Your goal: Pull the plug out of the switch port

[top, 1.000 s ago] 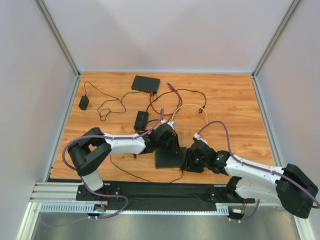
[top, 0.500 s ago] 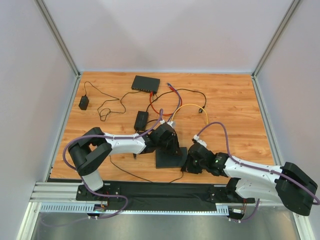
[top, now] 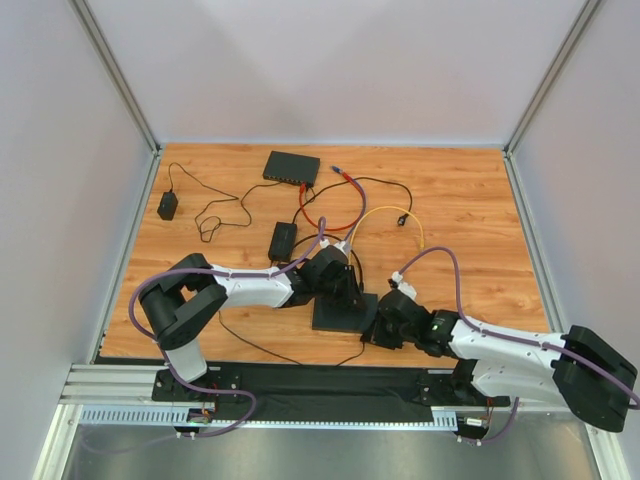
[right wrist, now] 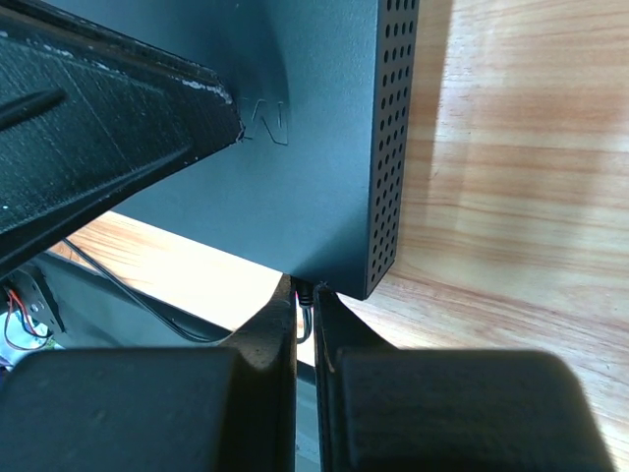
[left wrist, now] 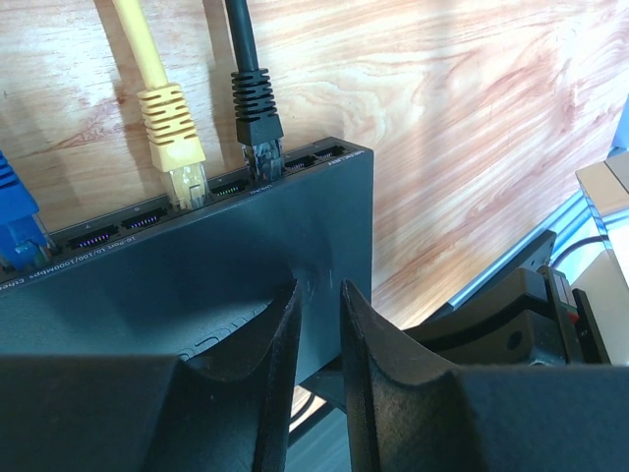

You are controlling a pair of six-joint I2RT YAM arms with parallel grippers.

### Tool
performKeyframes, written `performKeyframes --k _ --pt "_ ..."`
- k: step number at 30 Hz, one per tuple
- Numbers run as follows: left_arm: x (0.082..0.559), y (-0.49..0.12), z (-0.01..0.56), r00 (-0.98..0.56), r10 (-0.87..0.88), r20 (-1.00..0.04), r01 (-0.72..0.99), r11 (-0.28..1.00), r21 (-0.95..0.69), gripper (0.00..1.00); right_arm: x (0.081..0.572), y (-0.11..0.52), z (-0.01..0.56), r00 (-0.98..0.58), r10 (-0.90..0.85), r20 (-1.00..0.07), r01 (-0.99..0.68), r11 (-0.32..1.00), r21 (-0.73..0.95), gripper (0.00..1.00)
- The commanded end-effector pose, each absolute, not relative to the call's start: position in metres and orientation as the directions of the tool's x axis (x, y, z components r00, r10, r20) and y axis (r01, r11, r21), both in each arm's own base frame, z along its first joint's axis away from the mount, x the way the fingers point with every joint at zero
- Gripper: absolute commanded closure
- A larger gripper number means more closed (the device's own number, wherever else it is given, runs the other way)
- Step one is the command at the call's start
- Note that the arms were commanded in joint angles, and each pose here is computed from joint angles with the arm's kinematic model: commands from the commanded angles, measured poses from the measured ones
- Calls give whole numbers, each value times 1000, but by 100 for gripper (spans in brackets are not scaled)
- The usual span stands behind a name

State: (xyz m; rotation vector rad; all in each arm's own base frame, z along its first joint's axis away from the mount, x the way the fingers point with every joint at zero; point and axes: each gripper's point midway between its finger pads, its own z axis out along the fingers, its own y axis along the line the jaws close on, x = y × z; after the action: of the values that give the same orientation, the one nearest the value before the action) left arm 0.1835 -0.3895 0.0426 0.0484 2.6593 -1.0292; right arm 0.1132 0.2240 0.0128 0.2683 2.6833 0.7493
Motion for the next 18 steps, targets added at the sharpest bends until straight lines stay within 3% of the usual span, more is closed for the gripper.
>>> performKeyframes --k 1,3,7,16,18 --pt "161 -355 -12 -979 -17 -205 91 858 -506 69 99 198 -14 -942 213 -261 96 912 399 100" --pt "161 -354 -13 -978 -20 -207 89 859 -503 69 97 200 -14 -952 153 -265 44 926 376 100" --pt "161 -353 -13 -978 -30 -206 81 857 -509 69 79 230 -2 -977 59 -204 -54 859 509 100" --pt "159 -353 -14 -979 -29 -203 81 854 -514 70 81 217 3 -966 95 -241 -30 882 470 100" --pt "159 -353 -14 -979 -32 -202 78 854 -515 70 80 232 11 -965 110 -238 -44 825 563 100"
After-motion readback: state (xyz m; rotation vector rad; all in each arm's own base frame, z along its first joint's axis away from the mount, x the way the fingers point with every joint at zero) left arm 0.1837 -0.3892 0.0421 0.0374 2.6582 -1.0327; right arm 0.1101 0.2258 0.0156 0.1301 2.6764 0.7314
